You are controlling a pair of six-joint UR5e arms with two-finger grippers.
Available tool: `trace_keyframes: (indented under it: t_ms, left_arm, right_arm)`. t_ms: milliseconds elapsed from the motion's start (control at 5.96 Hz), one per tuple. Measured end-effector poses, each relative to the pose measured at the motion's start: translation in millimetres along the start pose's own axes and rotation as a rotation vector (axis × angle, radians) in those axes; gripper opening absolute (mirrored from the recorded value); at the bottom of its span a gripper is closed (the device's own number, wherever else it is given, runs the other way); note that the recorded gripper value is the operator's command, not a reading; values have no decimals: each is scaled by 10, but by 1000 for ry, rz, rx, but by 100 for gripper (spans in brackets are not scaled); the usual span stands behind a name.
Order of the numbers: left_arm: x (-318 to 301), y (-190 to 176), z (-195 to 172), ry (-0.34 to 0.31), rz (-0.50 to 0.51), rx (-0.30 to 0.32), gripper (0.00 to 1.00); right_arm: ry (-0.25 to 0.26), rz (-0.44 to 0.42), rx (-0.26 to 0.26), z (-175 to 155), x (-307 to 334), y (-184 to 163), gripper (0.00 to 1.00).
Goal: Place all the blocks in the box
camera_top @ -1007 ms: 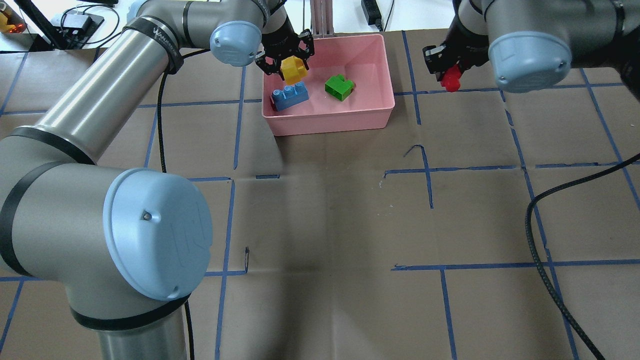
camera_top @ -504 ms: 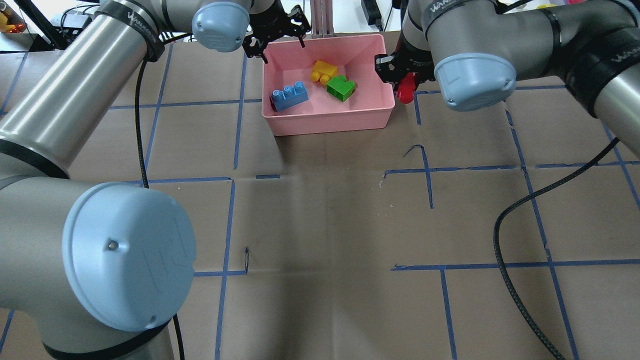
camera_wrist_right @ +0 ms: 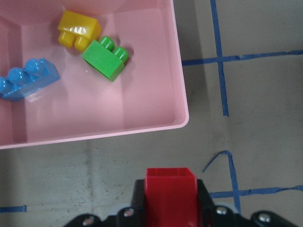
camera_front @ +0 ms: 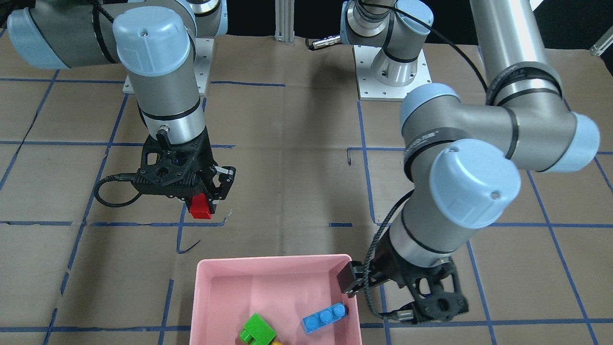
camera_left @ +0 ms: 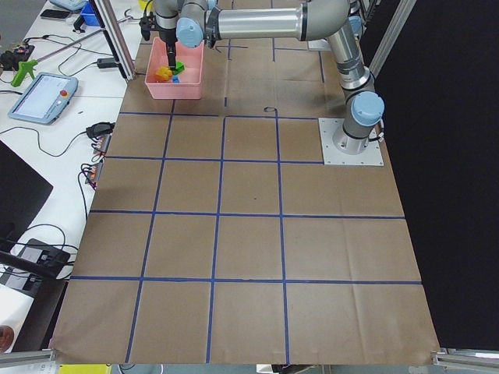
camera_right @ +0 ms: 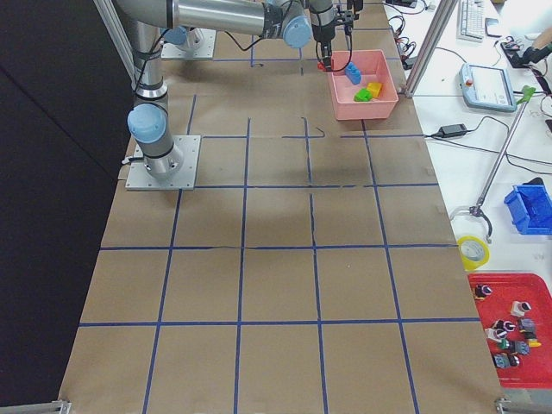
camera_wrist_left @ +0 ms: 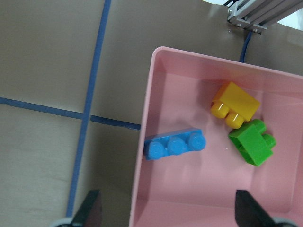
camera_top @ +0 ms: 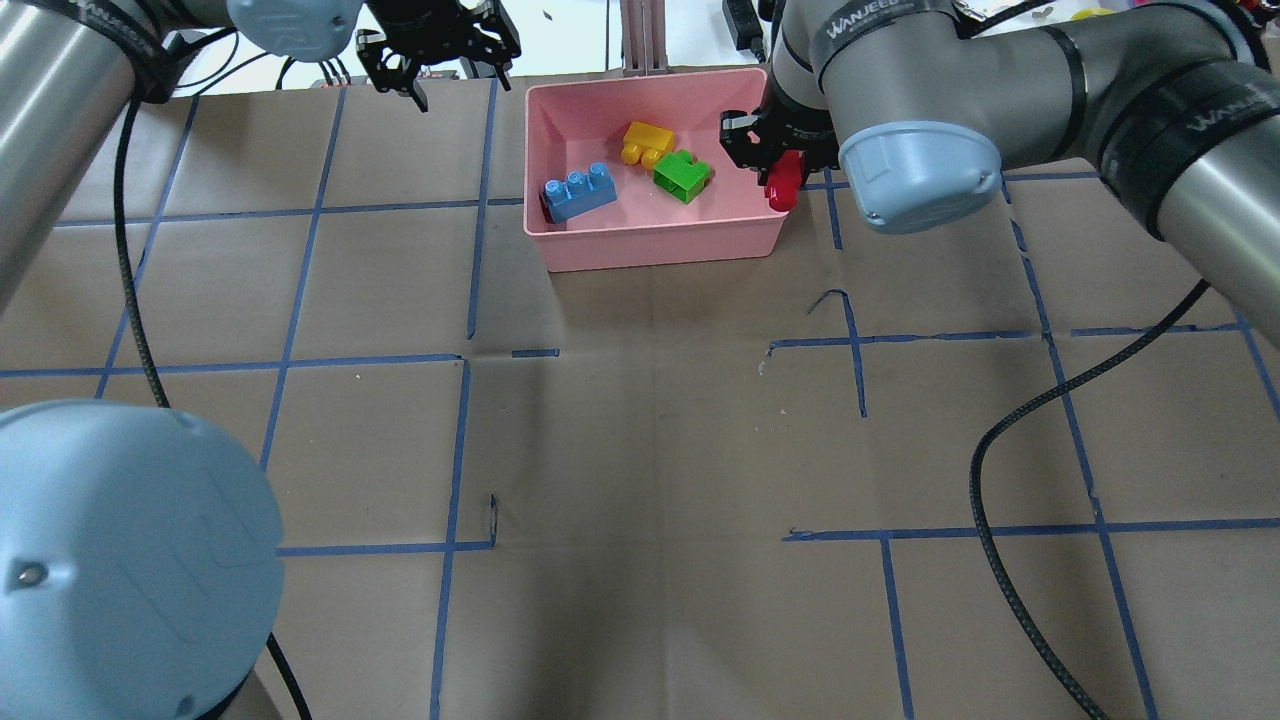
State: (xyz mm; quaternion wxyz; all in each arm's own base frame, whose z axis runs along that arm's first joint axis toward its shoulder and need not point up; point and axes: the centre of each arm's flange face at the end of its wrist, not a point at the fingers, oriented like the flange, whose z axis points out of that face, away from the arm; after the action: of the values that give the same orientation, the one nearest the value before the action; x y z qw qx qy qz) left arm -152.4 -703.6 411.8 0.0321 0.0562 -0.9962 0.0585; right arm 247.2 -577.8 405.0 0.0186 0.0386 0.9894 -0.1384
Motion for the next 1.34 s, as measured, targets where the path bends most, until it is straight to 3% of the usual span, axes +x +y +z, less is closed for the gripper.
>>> trace_keyframes:
  t_ms: [504, 672, 839, 1343]
  left_arm:
    - [-391, 916, -521, -72, 195, -16, 99]
    - [-448, 1099, -701, -76, 216, -10, 99]
    - [-454, 1220, -816, -75, 221, -9, 99]
    - [-431, 1425, -995, -60, 221, -34, 99]
  right_arm:
    - [-40, -21, 29, 636, -742, -193, 10]
    - [-57, -25, 61, 937, -849, -274, 27]
    - [-67, -27, 84, 1097, -897, -309, 99]
    - [-69, -50, 99, 1138, -894, -345, 100]
